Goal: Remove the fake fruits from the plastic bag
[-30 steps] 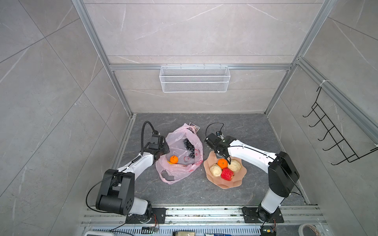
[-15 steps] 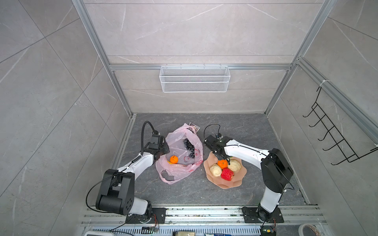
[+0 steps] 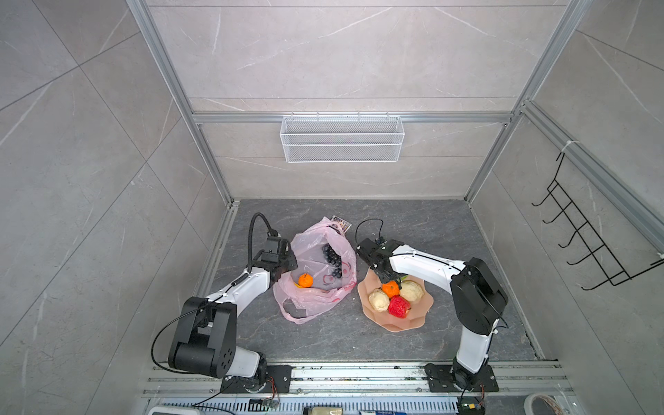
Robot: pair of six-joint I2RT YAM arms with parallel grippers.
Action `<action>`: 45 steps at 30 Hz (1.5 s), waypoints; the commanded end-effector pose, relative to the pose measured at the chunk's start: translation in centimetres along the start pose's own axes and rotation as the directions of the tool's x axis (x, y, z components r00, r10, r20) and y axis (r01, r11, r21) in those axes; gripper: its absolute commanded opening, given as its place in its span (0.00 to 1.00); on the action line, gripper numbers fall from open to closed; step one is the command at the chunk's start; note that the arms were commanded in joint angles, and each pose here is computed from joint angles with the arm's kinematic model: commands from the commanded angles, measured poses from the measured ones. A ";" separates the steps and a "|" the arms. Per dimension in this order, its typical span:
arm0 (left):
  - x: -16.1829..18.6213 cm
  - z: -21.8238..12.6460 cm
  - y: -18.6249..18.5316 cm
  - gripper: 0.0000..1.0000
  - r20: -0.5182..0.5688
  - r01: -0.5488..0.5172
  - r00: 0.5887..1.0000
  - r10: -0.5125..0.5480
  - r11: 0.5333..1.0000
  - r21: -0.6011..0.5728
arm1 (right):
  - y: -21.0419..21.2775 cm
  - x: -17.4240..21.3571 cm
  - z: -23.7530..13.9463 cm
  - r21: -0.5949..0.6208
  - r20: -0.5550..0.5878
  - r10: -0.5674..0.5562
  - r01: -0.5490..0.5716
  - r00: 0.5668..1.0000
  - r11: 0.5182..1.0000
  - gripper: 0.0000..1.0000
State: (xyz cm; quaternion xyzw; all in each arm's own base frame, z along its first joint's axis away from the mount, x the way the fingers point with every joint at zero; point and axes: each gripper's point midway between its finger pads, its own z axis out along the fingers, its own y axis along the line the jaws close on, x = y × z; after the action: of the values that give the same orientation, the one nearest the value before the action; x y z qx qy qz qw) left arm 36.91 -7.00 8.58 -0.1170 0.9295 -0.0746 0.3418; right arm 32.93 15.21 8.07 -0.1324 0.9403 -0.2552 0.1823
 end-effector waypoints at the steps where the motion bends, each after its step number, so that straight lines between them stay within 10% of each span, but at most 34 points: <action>1: -0.6 0.1 0.0 0.08 0.025 -0.008 1.000 0.008 1.000 -0.005 | 0.3 0.1 -0.2 -0.016 -0.019 -0.023 0.023 1.000 1.000 0.65; 33: -0.6 0.0 0.2 0.09 0.029 -0.011 1.000 0.011 1.000 -0.011 | 1.0 -0.3 -3.9 -0.195 0.028 0.054 -0.048 0.998 0.980 0.91; 45: -0.7 -0.2 0.1 0.09 0.034 -0.010 0.999 0.010 1.000 -0.008 | -1.9 -1.1 -4.7 -0.199 0.076 0.186 -0.168 0.980 0.966 0.85</action>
State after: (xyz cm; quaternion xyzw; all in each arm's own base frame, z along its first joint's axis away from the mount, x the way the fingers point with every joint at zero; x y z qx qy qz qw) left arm 36.89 -6.87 8.37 -0.1180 0.9301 -0.0706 0.3406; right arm 32.19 16.91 12.90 -0.0978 0.9596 -0.1365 0.2257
